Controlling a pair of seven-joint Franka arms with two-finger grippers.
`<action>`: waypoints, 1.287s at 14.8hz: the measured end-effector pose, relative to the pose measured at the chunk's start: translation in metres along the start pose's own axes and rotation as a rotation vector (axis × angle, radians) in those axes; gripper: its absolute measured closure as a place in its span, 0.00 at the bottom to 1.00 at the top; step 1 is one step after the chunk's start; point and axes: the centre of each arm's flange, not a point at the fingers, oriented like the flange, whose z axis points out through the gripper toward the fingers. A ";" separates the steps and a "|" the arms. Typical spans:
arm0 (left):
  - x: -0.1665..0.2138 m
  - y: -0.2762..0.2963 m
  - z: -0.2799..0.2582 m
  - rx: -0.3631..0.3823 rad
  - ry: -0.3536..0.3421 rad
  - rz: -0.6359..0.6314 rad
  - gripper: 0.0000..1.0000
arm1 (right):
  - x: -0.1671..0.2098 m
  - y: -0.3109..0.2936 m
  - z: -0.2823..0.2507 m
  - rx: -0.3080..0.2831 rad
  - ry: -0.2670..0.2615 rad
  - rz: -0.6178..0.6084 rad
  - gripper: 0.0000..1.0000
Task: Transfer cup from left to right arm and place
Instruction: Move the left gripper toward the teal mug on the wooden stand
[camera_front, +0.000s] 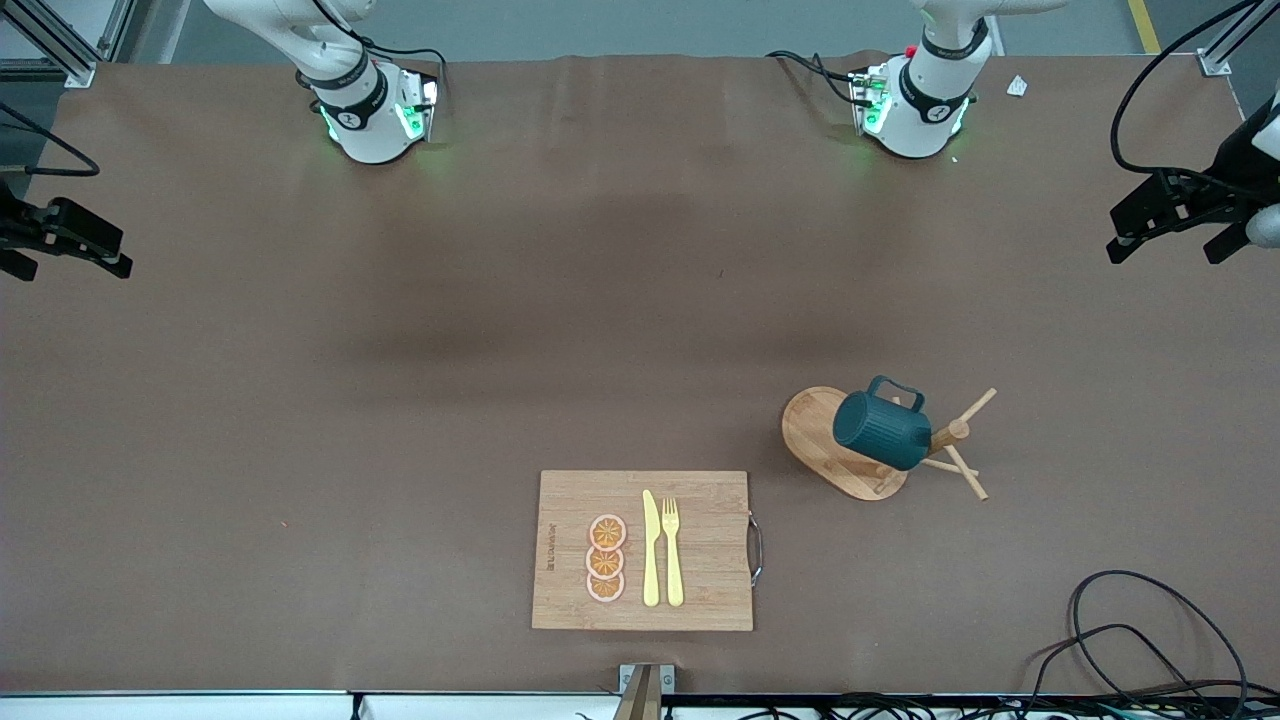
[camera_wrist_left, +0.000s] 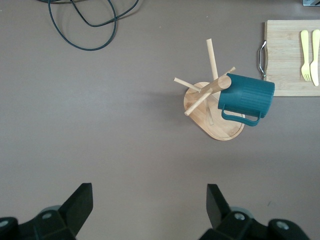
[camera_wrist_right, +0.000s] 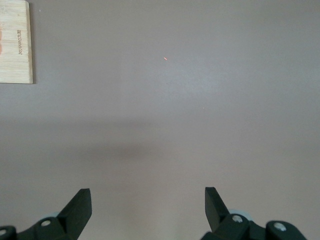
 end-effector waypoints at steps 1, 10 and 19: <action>0.000 0.000 0.000 0.000 0.000 0.000 0.00 | 0.000 0.000 0.000 0.000 0.000 0.000 0.00; 0.001 0.000 0.000 0.000 0.003 0.000 0.00 | 0.000 -0.001 0.000 0.000 -0.001 -0.003 0.00; 0.009 0.002 0.027 0.003 -0.053 -0.101 0.00 | 0.000 -0.002 0.000 0.000 -0.005 -0.004 0.00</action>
